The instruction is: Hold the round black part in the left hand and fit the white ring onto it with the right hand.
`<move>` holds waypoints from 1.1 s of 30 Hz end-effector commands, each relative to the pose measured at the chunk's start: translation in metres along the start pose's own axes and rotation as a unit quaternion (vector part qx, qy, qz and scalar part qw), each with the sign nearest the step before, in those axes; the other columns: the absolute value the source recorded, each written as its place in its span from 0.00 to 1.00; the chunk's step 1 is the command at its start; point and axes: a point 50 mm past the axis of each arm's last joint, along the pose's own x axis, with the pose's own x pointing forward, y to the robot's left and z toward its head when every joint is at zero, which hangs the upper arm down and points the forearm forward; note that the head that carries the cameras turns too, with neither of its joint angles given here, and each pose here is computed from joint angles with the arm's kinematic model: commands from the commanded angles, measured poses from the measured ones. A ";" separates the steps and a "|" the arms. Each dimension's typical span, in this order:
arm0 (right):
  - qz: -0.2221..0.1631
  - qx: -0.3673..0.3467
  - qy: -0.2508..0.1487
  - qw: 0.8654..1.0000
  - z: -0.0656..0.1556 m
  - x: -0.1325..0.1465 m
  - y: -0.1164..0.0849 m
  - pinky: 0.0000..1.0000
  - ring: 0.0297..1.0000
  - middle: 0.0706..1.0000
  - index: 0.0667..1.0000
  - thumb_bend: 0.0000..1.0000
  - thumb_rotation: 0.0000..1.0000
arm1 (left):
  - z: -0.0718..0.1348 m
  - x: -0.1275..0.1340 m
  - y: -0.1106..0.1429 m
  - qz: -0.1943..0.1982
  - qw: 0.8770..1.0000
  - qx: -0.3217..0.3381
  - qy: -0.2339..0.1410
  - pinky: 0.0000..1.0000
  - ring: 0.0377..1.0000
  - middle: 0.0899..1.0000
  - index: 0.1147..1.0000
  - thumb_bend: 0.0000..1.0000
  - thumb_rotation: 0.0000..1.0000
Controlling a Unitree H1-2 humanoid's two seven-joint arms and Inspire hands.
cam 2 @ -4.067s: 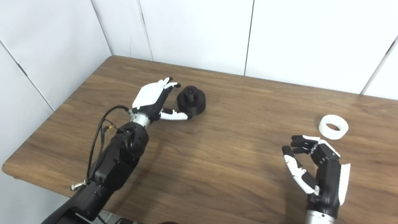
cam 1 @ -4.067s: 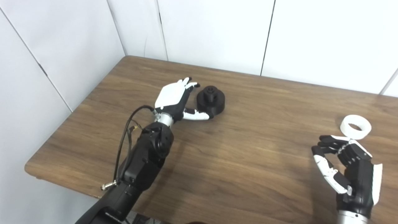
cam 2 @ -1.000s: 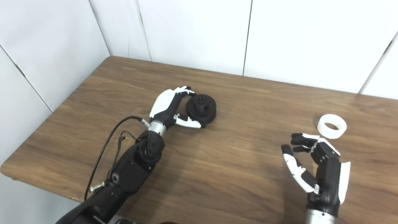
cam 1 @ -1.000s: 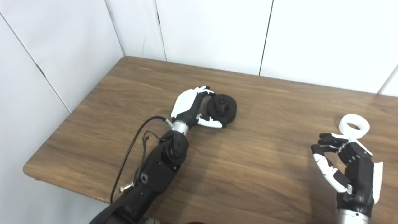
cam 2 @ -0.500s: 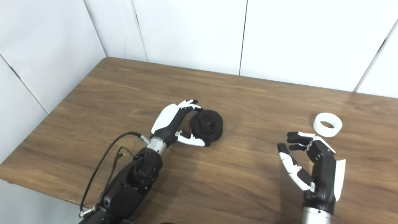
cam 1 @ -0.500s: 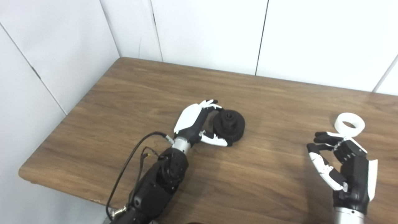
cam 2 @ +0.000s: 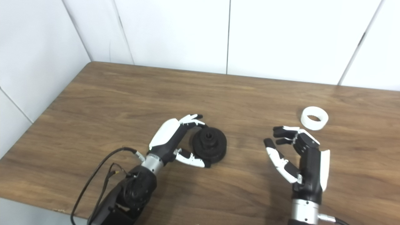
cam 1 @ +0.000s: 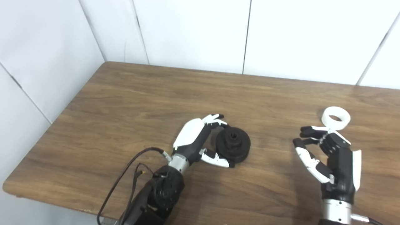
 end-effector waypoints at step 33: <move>-0.015 -0.007 -0.012 1.000 0.017 -0.006 0.032 0.47 0.53 0.53 0.45 0.49 0.16 | 0.032 -0.034 -0.014 -0.089 0.992 -0.005 -0.089 0.91 0.94 0.89 0.49 0.88 0.20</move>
